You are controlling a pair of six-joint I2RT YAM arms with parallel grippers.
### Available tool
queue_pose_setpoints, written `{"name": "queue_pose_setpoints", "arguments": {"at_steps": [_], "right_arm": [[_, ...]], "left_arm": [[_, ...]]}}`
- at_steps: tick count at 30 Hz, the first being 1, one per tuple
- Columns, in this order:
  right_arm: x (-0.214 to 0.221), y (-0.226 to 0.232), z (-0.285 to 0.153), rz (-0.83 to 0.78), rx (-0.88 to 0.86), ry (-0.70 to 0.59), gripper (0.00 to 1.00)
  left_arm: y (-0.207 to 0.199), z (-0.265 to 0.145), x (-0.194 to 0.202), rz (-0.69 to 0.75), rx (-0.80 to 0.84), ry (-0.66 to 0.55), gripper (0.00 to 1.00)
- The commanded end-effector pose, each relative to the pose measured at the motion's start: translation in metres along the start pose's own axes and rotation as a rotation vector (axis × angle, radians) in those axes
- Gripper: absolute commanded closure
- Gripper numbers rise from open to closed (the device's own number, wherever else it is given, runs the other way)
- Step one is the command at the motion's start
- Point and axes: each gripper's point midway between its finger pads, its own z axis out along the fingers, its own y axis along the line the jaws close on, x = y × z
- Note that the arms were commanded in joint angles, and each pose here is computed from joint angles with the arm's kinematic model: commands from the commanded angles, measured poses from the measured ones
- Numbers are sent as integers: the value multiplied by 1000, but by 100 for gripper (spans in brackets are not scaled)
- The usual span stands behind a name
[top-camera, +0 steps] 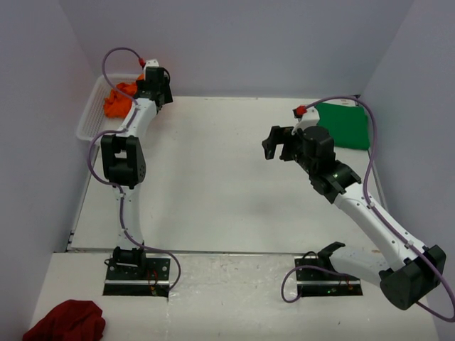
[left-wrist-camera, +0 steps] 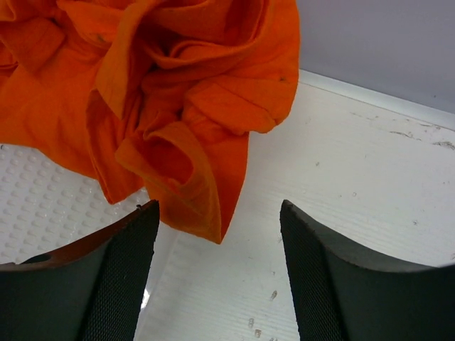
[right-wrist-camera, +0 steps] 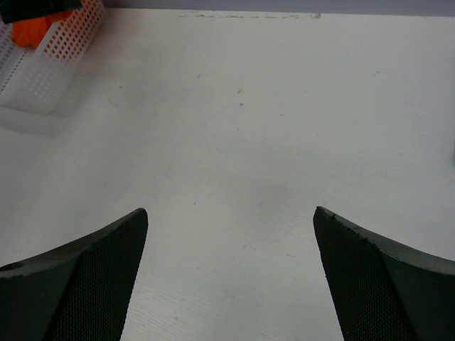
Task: Fold and stack the t-shirts
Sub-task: Grab crumpled tshirt from bin with the left arm
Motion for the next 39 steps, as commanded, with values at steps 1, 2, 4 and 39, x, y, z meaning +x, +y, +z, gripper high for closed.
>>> {"name": "queue_pose_setpoints", "arguments": {"at_steps": [1,2,4,39], "right_arm": [[-6,4,1,10,-14,-28,1],[-4,5,3,8,-15,-22,1],[-1,5,5,6,-16,-8,1],[22,-4,25,51,46,36,1]], "left_arm": [[8,-3,-36,-14,-9,-97,31],[10,-4,-37,-15,-15,-105,31],[11,-3,-42,-19,-15,-121,33],[-86,-323,-285,195,533,-881,100]]}}
